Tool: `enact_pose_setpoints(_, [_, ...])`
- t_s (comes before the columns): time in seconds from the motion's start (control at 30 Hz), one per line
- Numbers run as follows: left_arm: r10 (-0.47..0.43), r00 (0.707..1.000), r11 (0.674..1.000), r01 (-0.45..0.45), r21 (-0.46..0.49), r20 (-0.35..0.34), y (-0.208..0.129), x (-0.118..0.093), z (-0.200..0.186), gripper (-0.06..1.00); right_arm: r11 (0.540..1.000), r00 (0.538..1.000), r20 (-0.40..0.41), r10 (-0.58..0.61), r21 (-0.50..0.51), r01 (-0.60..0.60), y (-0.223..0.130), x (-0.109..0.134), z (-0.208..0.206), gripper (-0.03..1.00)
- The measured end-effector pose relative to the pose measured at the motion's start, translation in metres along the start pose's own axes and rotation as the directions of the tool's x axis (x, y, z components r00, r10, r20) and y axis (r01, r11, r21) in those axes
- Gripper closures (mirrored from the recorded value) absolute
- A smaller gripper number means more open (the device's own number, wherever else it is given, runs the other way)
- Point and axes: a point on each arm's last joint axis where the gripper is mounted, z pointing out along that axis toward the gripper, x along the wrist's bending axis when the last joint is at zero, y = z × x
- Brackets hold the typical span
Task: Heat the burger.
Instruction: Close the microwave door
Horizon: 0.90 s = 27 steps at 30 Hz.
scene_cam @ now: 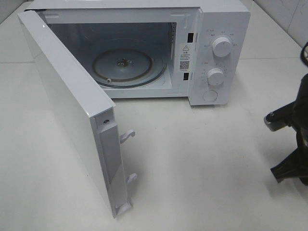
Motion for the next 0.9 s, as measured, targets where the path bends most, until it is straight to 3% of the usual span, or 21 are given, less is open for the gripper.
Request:
enact_pose_setpoints(0.1, [0.0,1.0,1.0,0.0,0.0,0.0,0.0,0.0,0.0,-0.03,1.0,1.0,-0.009,0.002,-0.024,-0.003,0.0,-0.003,-0.006,0.42])
enact_pose_setpoints(0.13, [0.0,1.0,1.0,0.0,0.0,0.0,0.0,0.0,0.0,-0.03,0.996,0.999,-0.036,0.004,-0.088,-0.007,0.0,-0.01,-0.02,0.39])
enact_pose_setpoints(0.17, [0.0,1.0,1.0,0.0,0.0,0.0,0.0,0.0,0.0,-0.03,0.996,0.999,-0.036,0.004,-0.088,-0.007,0.0,-0.01,-0.02,0.39])
enact_pose_setpoints(0.23, [0.0,1.0,1.0,0.0,0.0,0.0,0.0,0.0,0.0,-0.03,0.975,0.994,-0.106,0.021,-0.22,-0.044,-0.004,-0.024,-0.05,0.3])
enact_pose_setpoints(0.27, [0.0,1.0,1.0,0.0,0.0,0.0,0.0,0.0,0.0,-0.03,0.975,0.994,-0.106,0.021,-0.22,-0.044,-0.004,-0.024,-0.05,0.3])
enact_pose_setpoints(0.3, [0.0,1.0,1.0,0.0,0.0,0.0,0.0,0.0,0.0,-0.03,0.956,0.988,-0.149,0.032,-0.284,-0.074,-0.007,-0.031,-0.064,0.27])
enact_pose_setpoints(0.33, [0.0,1.0,1.0,0.0,0.0,0.0,0.0,0.0,0.0,-0.03,0.956,0.988,-0.149,0.032,-0.284,-0.074,-0.007,-0.031,-0.064,0.27])
enact_pose_setpoints(0.4, [0.0,1.0,1.0,0.0,0.0,0.0,0.0,0.0,0.0,-0.03,0.921,0.976,-0.212,0.051,-0.368,-0.128,-0.018,-0.042,-0.086,0.19])
enact_pose_setpoints(0.63, [0.0,1.0,1.0,0.0,0.0,0.0,0.0,0.0,0.0,-0.03,0.84,0.962,-0.269,0.042,-0.512,-0.18,-0.045,-0.066,-0.121,0.18])
enact_pose_setpoints(0.9, [0.0,1.0,1.0,0.0,0.0,0.0,0.0,0.0,0.0,-0.03,0.829,0.943,-0.332,0.028,-0.52,-0.208,-0.076,-0.076,-0.137,0.18])
